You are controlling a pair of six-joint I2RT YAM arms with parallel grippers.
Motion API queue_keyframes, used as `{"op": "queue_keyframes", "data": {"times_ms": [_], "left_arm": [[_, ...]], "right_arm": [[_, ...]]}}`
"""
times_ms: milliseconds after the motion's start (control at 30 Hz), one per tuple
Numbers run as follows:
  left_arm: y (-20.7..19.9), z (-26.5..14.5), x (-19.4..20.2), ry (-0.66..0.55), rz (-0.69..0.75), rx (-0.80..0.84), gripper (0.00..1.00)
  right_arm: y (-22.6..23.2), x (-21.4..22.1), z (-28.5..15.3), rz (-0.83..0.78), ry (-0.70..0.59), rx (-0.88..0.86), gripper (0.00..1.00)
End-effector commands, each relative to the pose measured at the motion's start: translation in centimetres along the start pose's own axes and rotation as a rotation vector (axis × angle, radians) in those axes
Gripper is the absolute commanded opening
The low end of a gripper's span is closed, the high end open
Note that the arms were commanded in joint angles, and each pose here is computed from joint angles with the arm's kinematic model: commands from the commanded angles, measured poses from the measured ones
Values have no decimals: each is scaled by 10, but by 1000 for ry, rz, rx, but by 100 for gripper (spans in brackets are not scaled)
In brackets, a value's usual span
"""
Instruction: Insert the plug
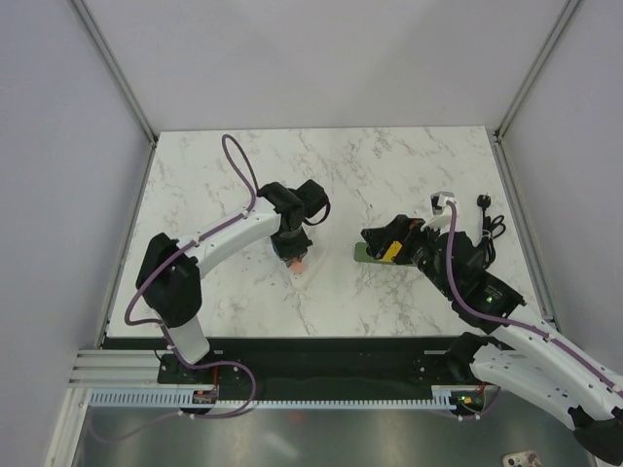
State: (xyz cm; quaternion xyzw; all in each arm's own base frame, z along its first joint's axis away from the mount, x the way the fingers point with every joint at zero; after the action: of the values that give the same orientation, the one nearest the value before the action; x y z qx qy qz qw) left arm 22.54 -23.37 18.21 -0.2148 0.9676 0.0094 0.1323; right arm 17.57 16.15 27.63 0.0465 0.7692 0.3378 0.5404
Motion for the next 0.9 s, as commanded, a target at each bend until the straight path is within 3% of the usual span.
{"op": "queue_keyframes", "data": {"times_ms": [0,867], "left_arm": [[3,4,5,17,-42,-48,2],[-4,17,13,62,-56,-50,2]], "right_arm": [[1,-8,-3,-5,-36,1,98],[-4,-7,-3,-19,-41,28,98]]}}
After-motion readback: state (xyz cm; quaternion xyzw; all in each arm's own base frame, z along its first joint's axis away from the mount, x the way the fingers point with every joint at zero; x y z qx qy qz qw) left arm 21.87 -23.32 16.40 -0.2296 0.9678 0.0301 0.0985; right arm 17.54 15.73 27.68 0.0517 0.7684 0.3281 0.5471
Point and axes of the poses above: each gripper's point midway between its finger pads, its own z axis out along the fingers, its own y axis along the line the jaws close on, x = y × z, the point moved 7 cm from there along -z, back along the fingers, and after that the axes turned 1 degree about z, right-handed, at the moved point
